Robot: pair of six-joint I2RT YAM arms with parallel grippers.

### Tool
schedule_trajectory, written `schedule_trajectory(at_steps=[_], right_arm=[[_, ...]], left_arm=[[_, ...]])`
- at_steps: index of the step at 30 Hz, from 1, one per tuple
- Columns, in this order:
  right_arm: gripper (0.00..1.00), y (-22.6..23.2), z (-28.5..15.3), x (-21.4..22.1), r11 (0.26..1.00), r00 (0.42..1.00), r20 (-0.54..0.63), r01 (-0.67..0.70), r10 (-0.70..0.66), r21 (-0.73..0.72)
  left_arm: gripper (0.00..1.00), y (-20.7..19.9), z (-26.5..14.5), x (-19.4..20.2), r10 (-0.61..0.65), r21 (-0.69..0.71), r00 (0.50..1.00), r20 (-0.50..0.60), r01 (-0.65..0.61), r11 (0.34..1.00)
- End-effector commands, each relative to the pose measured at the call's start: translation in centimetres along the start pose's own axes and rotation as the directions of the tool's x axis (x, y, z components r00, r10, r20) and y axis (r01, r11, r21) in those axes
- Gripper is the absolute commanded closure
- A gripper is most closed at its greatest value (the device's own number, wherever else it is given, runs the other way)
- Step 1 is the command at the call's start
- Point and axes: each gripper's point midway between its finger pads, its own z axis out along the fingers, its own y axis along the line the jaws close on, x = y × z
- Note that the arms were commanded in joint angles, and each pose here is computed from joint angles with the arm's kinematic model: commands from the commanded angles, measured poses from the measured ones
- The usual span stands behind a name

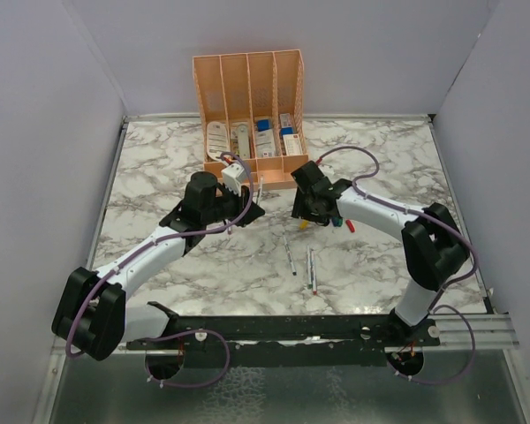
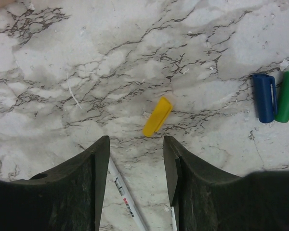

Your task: Insert the pens into the pen caps

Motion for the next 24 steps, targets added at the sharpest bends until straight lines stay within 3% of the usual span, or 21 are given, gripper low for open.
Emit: schedule_trajectory(at_steps=[1,24], right_arm=[[0.52,-0.8,0.7,-0.2,0.995,0.998,0.009,-0.057,0.057,0.082],[0.52,-1.6,3.2,1.4,0.988,0.998,-0.054,-0.028,0.037,0.15]], left_arm=[[1.0,0.3,-0.5,-1.1,0.042,-0.025,0.999,0.026,-0.041,0.999],[1.0,1.2,-0.4,-0.6,0.034,-0.053,0.999,0.005,-0.034,0.998]])
